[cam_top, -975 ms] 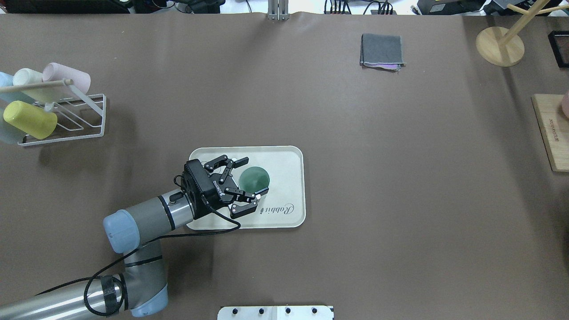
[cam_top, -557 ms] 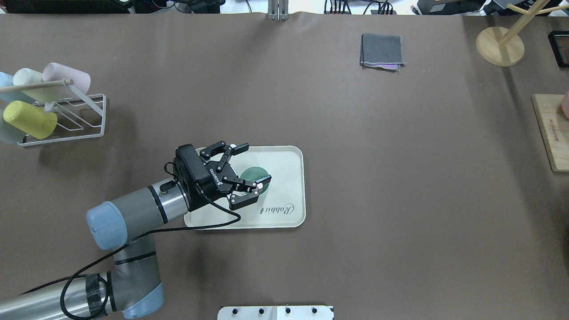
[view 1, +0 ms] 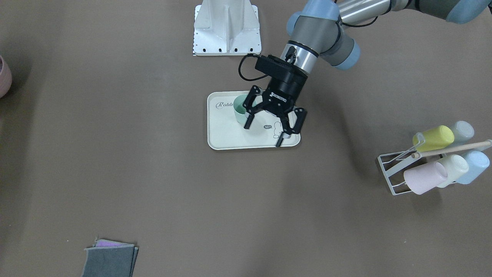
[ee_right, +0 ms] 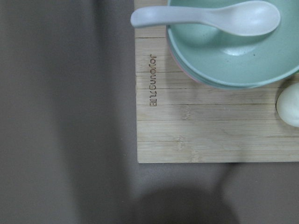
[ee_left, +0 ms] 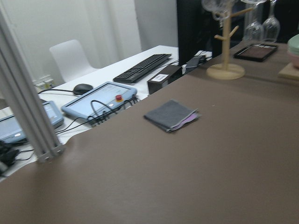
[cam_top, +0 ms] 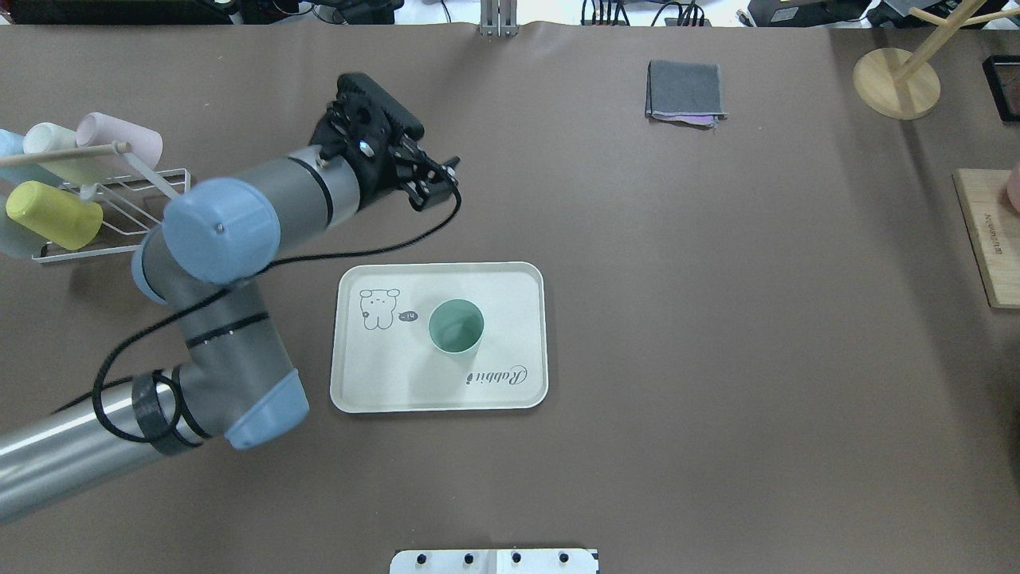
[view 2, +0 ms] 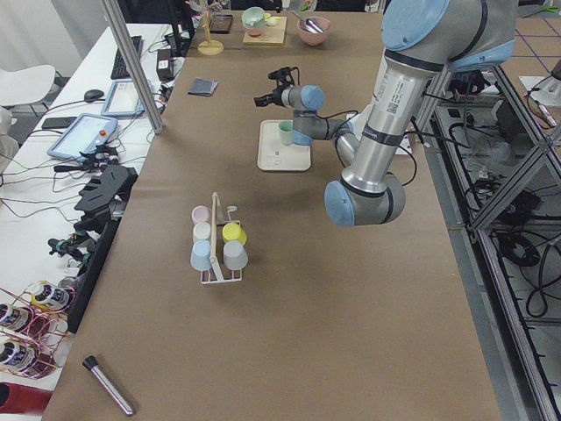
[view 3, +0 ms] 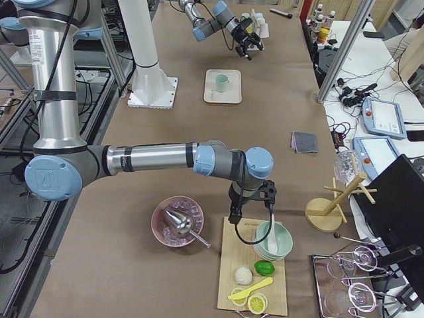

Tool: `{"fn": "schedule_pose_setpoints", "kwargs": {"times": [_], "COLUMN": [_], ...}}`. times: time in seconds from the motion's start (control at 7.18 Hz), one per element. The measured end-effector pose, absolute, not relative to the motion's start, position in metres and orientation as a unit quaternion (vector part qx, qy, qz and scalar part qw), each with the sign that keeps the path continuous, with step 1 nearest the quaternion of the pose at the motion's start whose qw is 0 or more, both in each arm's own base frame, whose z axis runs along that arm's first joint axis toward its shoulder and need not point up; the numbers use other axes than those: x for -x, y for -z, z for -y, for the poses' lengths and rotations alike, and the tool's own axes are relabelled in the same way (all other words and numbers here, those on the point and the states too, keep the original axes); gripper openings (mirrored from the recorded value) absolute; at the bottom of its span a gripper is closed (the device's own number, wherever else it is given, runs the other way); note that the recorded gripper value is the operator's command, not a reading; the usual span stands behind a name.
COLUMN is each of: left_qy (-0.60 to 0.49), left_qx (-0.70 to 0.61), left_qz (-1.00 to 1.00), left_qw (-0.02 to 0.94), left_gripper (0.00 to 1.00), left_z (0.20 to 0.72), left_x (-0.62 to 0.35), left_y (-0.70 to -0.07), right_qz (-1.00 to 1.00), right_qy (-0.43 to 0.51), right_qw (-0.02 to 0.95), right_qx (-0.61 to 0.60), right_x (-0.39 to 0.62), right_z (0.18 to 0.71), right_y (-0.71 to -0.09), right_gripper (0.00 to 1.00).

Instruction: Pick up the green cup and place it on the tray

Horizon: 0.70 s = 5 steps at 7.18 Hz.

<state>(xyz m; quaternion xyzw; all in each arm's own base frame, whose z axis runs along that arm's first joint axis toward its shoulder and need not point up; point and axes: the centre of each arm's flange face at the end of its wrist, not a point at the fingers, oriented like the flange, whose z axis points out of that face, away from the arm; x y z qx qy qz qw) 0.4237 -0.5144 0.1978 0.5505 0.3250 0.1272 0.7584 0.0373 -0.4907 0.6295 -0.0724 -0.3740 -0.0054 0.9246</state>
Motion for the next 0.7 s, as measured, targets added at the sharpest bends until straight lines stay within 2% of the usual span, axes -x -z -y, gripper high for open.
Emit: {"fn": "schedule_pose_setpoints", "kwargs": {"times": [0.42, 0.7], "left_qy": [-0.073, -0.031], "left_qx": [-0.412, -0.266], "left_qz": [-0.207, -0.276], "left_qw": [0.884, 0.923], "left_gripper": [0.98, 0.98], "left_z": [0.633, 0.662], "left_x": [-0.266, -0.134], "left_y": [-0.272, -0.359], "right_qz": [0.364, 0.364], "right_qy": [0.009, 0.011], "right_qw": [0.929, 0.929], "right_qx": [0.066, 0.061], "right_x": [-0.039, -0.039], "right_z": [0.490, 0.490], "right_y": [-0.633, -0.636], "right_gripper": [1.00, 1.00]}}
